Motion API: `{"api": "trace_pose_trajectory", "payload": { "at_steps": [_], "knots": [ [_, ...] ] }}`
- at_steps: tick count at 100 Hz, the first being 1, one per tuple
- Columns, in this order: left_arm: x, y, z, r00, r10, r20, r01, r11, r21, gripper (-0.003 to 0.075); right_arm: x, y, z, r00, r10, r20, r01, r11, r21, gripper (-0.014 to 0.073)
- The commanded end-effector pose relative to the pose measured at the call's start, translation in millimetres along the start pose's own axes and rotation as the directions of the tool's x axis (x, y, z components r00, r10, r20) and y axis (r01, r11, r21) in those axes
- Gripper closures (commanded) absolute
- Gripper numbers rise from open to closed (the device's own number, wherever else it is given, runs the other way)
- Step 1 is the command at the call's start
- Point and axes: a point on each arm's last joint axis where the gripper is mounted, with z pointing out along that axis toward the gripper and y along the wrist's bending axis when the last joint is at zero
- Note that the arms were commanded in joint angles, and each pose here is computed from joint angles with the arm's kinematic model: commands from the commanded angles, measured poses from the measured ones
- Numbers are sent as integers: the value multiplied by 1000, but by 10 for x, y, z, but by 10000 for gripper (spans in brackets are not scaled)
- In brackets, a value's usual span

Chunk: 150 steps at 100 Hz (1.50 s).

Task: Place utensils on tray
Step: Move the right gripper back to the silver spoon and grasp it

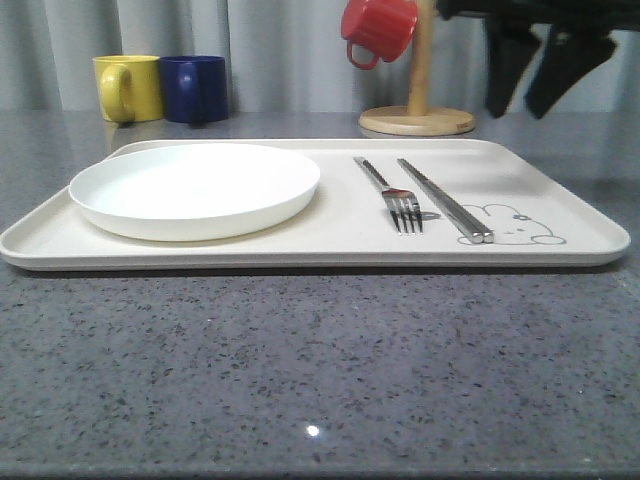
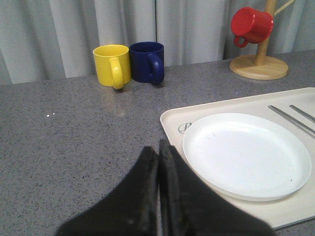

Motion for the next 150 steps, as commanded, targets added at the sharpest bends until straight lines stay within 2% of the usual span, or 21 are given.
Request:
{"api": "trace_pose_trajectory", "payload": {
  "at_steps": [1,10,24,45,74,137,144,150],
  "knots": [
    [-144,15,-21,996,-8,87,9,1000,-20,739,-84,-359,-371,997,-16,76,11,998,55,284],
    [-144,15,-21,996,-8,87,9,1000,-20,739,-51,-754,-408,1000,7,21,-9,993,114,284],
    [-144,15,-21,996,-8,87,9,1000,-20,739,24,-1225,-434,998,47,-47,-38,984,174,284],
    [-144,15,-21,996,-8,87,9,1000,-20,739,51,-1591,-365,994,97,-53,-83,973,215,284],
    [-144,15,-21,996,-8,87,9,1000,-20,739,59,-1795,-93,986,133,-96,-108,968,224,284],
    [-144,15,-21,996,-8,87,9,1000,-20,739,120,-1845,232,964,164,-210,-123,973,195,293],
    [-144,15,-21,996,-8,87,9,1000,-20,739,121,-1841,232,963,166,-212,-126,973,191,343],
    [-144,15,-21,996,-8,87,9,1000,-20,739,122,-1839,232,963,167,-214,-127,973,190,436]
  ]
}}
